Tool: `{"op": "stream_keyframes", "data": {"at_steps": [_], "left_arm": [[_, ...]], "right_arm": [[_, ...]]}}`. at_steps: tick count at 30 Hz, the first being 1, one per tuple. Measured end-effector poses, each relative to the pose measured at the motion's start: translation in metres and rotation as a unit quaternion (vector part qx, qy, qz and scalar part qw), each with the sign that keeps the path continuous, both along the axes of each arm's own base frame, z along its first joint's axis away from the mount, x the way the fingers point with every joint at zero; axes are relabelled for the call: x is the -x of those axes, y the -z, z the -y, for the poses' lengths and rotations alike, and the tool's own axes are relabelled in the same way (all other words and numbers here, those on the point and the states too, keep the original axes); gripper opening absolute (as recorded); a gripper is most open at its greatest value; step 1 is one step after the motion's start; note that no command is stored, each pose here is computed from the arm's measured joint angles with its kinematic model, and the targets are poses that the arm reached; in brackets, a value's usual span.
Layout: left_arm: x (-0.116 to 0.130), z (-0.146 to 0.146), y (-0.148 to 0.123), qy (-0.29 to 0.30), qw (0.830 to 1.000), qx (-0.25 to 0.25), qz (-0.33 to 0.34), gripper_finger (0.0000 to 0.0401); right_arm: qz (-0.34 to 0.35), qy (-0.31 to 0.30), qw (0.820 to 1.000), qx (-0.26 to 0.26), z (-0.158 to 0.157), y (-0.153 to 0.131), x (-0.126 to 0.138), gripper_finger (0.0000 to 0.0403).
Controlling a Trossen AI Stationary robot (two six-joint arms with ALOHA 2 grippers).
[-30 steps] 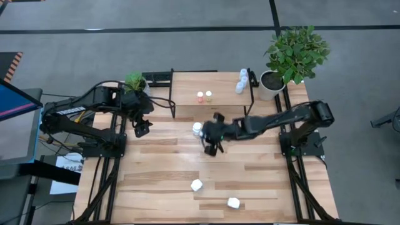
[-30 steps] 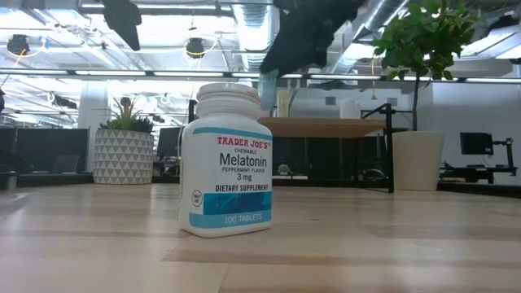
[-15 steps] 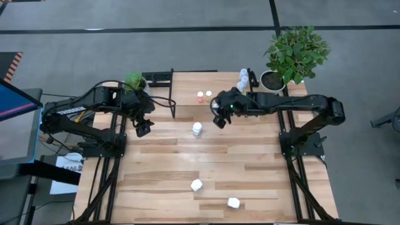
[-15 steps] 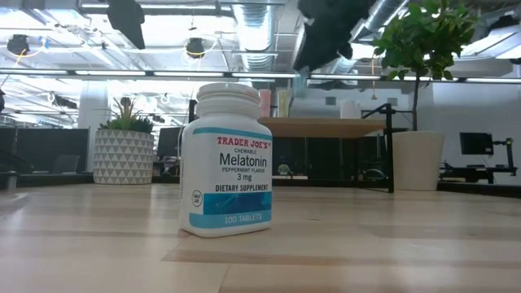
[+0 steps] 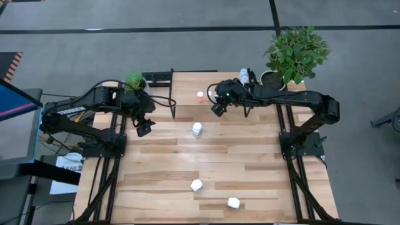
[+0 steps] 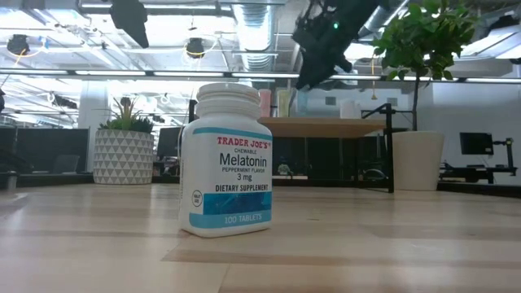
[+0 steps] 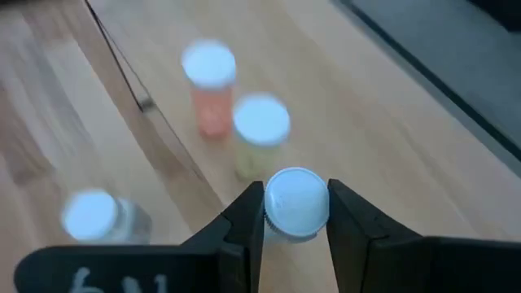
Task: Pick and place medicine bottles onto shelf by color
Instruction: Put the blue pill on the shelf
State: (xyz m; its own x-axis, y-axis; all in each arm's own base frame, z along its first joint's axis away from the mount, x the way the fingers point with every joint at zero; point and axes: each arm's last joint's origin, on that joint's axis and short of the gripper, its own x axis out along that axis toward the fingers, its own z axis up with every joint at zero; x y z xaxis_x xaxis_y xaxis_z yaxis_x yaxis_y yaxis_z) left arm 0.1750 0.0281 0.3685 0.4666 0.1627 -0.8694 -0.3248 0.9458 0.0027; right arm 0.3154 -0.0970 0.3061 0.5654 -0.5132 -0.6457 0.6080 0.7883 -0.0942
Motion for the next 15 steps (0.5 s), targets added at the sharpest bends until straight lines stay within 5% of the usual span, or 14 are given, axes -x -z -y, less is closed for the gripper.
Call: {"op": "stream_keyframes", "data": {"at_steps": [15], "left_arm": [[-0.001,0.000,-0.001,0.000,1.000,-0.001,0.009,0.0256]], "right_arm": [[-0.026,-0.007,0.999,0.027,0.009,0.011,-0.008,0.0113]]}}
